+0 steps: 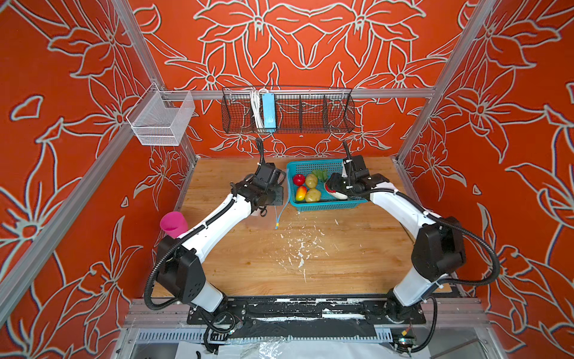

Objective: Place the food in the zip-top bag and seal the zipper
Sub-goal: 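Lift the red apple out of the basket with the right gripper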

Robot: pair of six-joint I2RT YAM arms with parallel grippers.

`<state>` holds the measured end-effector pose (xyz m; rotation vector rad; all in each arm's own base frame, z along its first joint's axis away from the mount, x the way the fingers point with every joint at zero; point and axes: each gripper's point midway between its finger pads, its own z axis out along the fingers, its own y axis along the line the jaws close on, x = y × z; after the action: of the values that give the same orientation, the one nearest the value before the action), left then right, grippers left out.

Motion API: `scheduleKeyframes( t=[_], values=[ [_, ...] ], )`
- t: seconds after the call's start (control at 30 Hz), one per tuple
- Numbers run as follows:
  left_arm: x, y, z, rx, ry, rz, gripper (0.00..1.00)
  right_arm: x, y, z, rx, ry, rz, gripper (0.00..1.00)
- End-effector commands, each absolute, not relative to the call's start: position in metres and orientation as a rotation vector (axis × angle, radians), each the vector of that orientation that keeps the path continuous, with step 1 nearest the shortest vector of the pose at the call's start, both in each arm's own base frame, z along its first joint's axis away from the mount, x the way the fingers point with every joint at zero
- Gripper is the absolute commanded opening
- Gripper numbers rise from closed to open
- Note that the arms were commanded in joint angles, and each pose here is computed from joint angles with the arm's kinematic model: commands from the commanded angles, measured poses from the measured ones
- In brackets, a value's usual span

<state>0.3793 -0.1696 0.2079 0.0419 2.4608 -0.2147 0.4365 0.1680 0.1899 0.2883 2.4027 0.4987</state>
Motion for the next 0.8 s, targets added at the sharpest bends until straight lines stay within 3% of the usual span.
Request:
scheduleKeyframes(
  t=[0.0, 0.77],
  values=[
    [0.382, -0.165, 0.214, 0.018, 2.453, -0.201, 0.00, 0.428, 0.181, 0.201, 0.271, 2.368, 0.566, 0.39],
    [0.381, -0.168, 0.213, 0.031, 2.450, -0.219, 0.00, 0.399, 0.272, 0.256, -0.058, 2.174, 0.796, 0.36]
  ],
)
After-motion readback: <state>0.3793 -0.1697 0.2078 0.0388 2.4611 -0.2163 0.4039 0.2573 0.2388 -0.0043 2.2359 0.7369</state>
